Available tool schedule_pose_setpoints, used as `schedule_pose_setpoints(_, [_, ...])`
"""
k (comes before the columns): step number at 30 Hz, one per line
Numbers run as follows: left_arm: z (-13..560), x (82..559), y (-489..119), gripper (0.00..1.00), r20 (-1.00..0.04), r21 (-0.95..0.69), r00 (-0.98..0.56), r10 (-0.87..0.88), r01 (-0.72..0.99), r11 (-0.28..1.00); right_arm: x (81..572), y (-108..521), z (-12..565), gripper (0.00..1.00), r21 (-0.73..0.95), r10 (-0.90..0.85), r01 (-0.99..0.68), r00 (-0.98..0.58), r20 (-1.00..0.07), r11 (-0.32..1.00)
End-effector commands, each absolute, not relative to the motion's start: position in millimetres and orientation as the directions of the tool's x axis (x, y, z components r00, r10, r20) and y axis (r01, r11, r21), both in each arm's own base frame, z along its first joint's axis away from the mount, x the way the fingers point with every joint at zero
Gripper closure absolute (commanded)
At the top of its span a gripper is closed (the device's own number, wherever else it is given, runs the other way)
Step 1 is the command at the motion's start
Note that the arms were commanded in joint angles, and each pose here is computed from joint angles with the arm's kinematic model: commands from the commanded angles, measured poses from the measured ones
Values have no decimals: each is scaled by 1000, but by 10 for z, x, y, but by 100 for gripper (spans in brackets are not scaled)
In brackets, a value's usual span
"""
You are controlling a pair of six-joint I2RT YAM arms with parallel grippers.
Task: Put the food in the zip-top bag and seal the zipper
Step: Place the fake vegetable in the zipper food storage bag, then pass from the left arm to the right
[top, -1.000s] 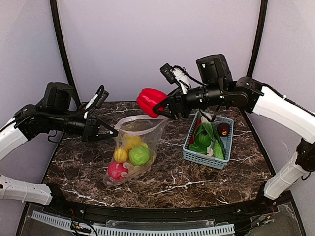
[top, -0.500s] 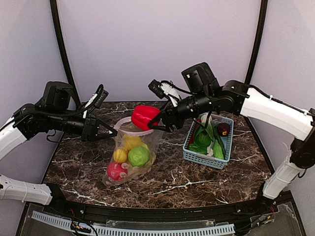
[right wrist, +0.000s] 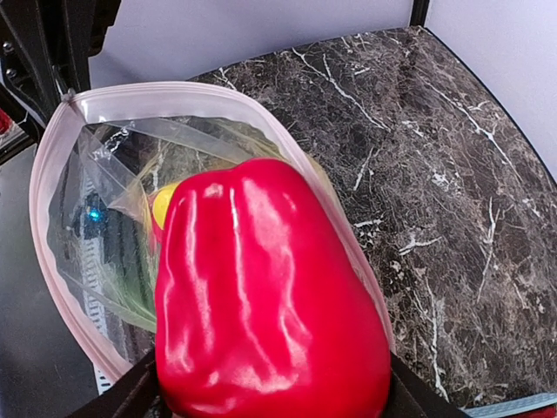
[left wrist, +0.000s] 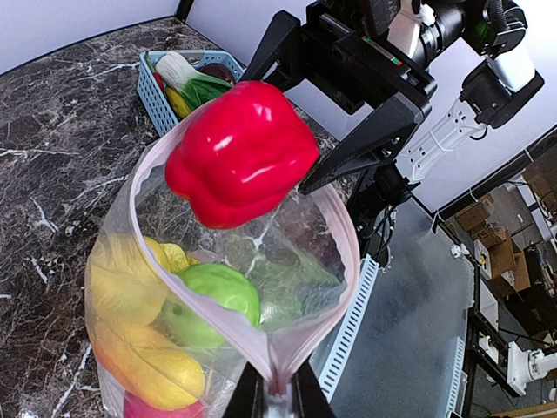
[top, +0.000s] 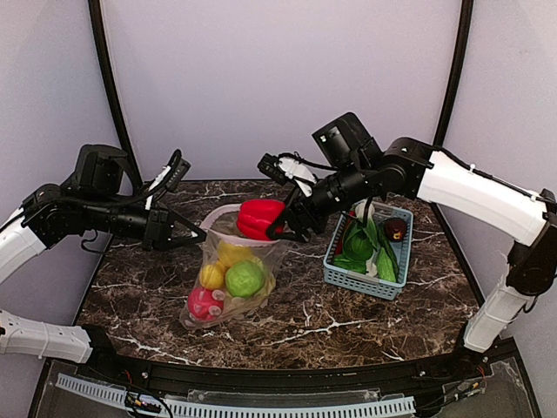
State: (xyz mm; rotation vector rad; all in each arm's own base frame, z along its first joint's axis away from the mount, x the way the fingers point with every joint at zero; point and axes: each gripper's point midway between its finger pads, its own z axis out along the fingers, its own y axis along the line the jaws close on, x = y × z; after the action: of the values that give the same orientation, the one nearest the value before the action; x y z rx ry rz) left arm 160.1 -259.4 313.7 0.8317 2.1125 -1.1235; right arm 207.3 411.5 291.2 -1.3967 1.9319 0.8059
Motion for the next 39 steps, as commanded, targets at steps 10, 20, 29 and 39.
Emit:
schedule_pose_setpoints(10, [3315, 1532, -2535, 99, -768, -476, -601, 222, 767, 431, 2039, 3985, 3489, 15, 98, -451, -946, -237, -860, 310])
schedule_pose_setpoints(20, [3345, 1518, -2527, 99, -772, -476, -598, 216, 769, 426, 2284, 3643, 3325, 23, 159, -382, -837, -397, -835, 523])
schedule_pose_setpoints(29, [3336, 1520, -2525, 99, -771, -474, -598, 219, 769, 429, 2339, 3544, 3036, 33, 286, -372, -851, -464, -804, 440])
schedule_pose_setpoints(39, [3326, 1517, -2525, 99, -767, -476, -601, 223, 767, 430, 2396, 3475, 2882, 41, 273, -370, -900, -394, -841, 339])
